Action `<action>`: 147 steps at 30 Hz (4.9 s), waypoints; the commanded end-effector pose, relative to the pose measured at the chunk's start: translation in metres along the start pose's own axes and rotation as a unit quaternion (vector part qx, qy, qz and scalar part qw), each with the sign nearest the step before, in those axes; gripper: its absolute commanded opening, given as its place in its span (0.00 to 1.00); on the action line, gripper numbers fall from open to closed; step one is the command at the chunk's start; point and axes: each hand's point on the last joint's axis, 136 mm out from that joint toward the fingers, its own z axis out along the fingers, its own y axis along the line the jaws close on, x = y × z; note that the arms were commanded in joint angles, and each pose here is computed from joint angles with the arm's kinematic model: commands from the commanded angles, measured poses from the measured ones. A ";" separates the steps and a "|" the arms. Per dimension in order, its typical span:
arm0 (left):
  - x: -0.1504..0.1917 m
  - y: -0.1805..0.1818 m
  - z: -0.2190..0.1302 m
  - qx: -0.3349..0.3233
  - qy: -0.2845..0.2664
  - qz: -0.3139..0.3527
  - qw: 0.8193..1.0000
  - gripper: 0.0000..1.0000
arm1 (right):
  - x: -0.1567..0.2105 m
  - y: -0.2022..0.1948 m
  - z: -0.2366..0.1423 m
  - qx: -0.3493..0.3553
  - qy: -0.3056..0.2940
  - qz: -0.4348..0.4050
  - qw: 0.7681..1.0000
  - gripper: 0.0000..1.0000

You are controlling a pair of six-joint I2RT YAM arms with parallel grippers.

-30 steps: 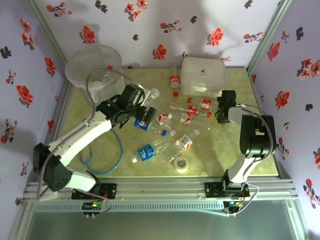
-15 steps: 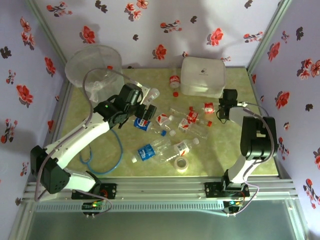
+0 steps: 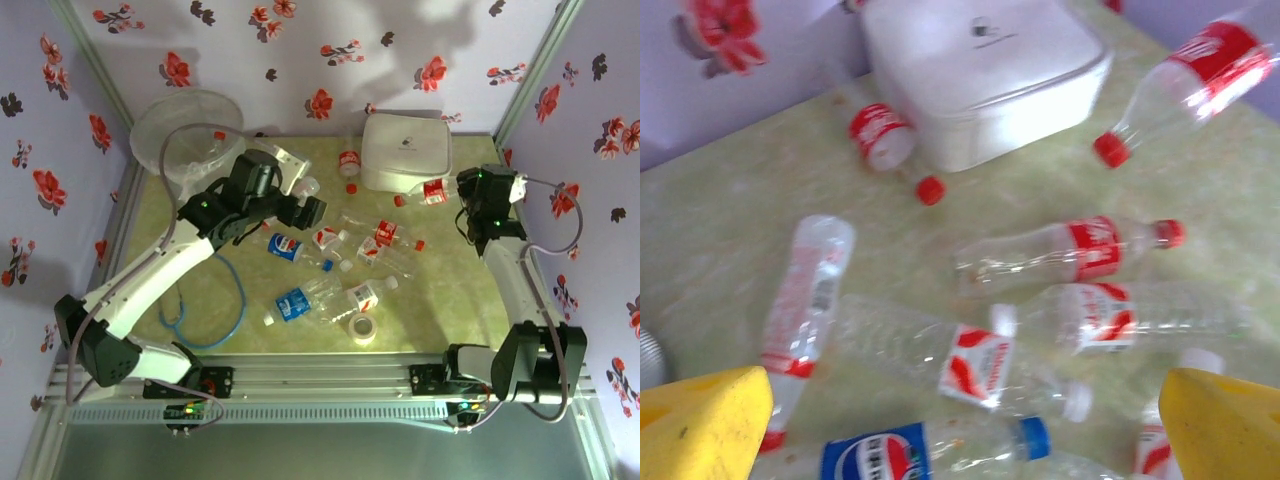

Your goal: Put the plastic bottles in the bin

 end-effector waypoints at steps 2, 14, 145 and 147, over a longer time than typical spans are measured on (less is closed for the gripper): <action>-0.016 -0.045 0.006 0.126 -0.018 -0.009 0.992 1.00 | 0.049 0.026 -0.026 -0.068 0.156 -0.140 0.975 0.37; 0.013 -0.100 0.050 0.237 0.010 -0.035 0.971 1.00 | 0.183 0.081 -0.110 -0.265 0.400 -0.285 0.830 0.31; -0.073 0.183 -0.114 -0.234 -0.036 -0.070 0.969 1.00 | 0.159 -0.003 -0.024 0.030 0.275 -0.342 0.898 0.92; -0.070 0.158 -0.112 -0.210 -0.039 -0.064 0.975 1.00 | 0.172 0.013 -0.010 0.016 0.271 -0.359 0.893 0.89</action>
